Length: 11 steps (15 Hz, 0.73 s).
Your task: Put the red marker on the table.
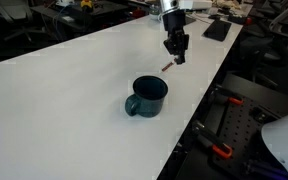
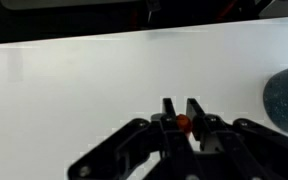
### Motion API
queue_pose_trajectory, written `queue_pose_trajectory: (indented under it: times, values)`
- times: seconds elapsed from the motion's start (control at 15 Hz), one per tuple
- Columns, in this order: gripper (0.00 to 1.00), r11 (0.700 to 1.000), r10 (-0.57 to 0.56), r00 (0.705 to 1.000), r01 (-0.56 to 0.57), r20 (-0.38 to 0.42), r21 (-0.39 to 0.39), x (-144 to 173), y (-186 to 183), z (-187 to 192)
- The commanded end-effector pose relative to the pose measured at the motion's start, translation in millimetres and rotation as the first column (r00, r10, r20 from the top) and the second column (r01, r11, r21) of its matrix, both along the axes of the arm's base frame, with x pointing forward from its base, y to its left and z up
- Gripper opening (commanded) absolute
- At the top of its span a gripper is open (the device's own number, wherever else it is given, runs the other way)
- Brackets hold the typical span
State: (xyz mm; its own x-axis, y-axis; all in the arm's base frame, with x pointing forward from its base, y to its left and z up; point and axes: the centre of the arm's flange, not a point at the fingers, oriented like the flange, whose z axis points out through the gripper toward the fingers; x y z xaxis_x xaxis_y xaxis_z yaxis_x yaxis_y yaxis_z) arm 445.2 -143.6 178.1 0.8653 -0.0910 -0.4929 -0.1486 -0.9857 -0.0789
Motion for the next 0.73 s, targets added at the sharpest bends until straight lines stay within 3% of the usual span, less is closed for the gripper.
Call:
queue_pose_trajectory:
  times: [0.0,0.07,0.27,0.67]
  values:
    - [0.47,1.0,0.0,1.0,0.0,-0.007,0.001,2.6,-0.6,-3.8]
    - [0.27,1.0,0.0,1.0,0.0,-0.013,0.002,3.9,-1.1,-7.5]
    - [0.46,1.0,0.0,1.0,0.0,-0.016,0.002,3.2,-1.2,-9.7]
    - [0.47,1.0,-0.001,1.0,0.001,-0.016,0.002,3.2,-1.5,-9.7]
